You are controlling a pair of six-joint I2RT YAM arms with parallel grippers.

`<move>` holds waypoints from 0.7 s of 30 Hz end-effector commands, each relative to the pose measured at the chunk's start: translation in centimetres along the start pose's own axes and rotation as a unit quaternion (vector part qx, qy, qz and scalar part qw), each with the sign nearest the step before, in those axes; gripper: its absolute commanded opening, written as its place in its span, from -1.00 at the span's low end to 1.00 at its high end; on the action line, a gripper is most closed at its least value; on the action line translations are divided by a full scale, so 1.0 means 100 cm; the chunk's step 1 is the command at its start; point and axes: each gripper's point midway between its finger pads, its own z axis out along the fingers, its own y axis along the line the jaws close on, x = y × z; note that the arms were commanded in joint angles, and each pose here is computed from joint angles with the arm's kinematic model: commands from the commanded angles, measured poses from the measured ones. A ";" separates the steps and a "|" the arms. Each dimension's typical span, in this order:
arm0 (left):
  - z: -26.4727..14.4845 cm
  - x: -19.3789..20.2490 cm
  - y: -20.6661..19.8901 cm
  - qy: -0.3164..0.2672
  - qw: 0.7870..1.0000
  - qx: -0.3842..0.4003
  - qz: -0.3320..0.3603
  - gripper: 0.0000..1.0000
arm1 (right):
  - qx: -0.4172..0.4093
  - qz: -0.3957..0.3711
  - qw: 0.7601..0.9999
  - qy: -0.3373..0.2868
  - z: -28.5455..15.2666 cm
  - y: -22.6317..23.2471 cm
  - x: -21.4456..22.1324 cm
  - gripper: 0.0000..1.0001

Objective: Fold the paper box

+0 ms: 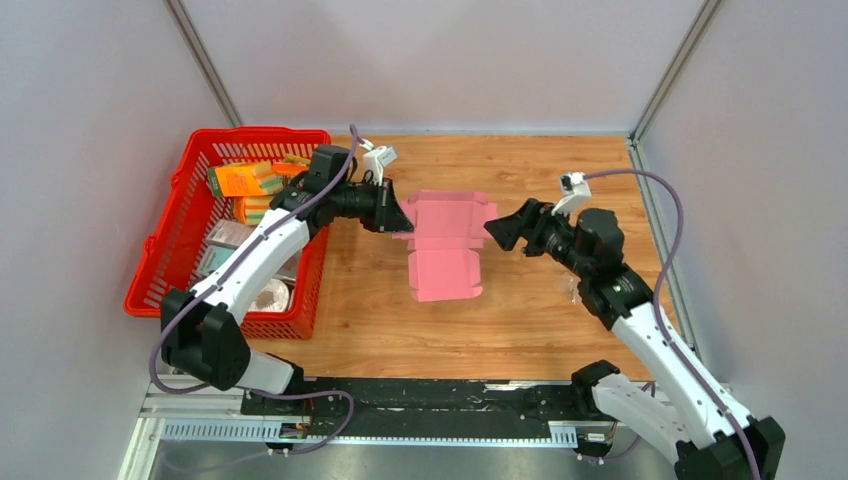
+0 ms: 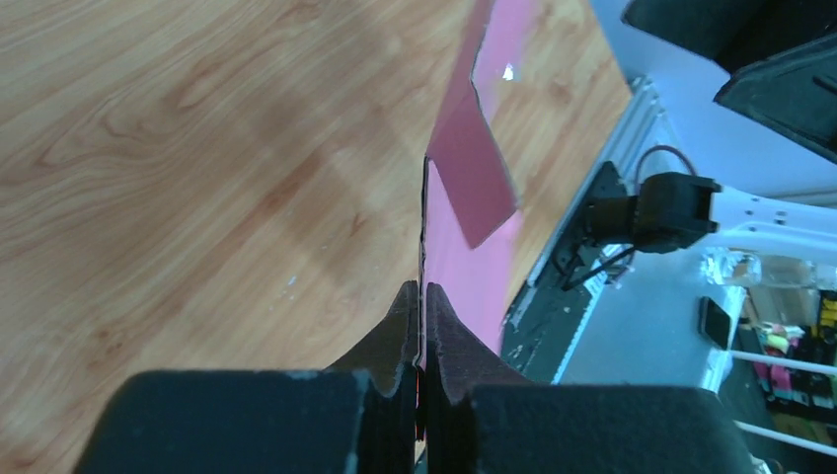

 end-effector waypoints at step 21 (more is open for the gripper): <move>0.026 0.055 0.024 0.164 0.980 -0.057 0.098 -1.00 | -0.270 -0.219 0.901 0.259 0.092 0.014 0.070 0.76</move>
